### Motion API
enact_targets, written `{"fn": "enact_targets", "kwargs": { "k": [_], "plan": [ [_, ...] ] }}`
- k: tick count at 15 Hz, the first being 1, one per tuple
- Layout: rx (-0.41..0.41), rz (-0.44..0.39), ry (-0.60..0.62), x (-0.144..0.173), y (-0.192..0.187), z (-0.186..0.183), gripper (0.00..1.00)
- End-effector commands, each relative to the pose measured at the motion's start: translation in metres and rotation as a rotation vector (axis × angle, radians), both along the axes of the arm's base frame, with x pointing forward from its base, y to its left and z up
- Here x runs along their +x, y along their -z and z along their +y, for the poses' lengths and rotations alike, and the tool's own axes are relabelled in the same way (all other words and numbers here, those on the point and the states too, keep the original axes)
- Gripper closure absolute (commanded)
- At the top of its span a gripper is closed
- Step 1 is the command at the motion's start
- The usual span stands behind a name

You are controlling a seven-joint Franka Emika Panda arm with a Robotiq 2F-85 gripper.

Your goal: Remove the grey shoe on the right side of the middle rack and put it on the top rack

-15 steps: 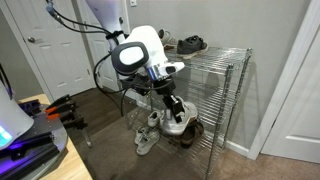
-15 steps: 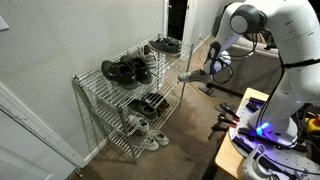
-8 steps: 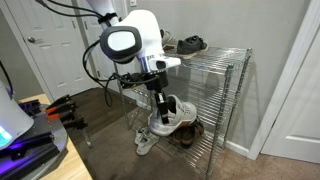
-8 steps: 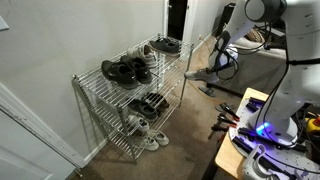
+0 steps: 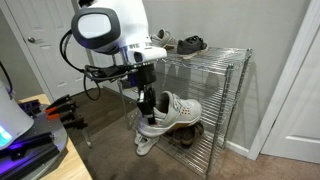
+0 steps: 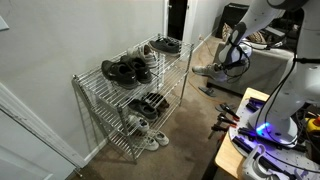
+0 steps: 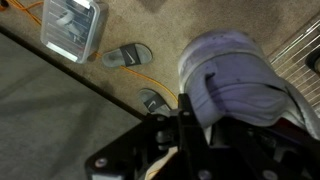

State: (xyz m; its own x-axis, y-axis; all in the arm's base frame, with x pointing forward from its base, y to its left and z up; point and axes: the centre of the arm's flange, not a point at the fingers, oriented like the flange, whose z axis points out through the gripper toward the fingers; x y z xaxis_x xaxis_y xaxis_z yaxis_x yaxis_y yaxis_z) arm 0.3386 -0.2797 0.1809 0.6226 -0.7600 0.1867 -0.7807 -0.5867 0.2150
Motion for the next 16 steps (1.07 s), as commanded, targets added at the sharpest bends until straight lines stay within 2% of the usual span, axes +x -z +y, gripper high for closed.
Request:
{"fn": "enact_targets", "kwargs": {
  "k": [1,7,13,14,16],
  "plan": [
    [0.0,-0.102,0.03,-0.043,-0.042,0.018,0.94],
    [0.027,-0.24,0.06,-0.061,-0.065,0.029,0.94],
    [0.054,-0.389,0.045,-0.046,-0.114,0.042,0.94],
    [0.052,-0.409,0.051,-0.03,-0.121,0.039,0.94],
    [0.039,-0.441,0.045,-0.018,-0.127,0.042,0.94]
  ]
}}
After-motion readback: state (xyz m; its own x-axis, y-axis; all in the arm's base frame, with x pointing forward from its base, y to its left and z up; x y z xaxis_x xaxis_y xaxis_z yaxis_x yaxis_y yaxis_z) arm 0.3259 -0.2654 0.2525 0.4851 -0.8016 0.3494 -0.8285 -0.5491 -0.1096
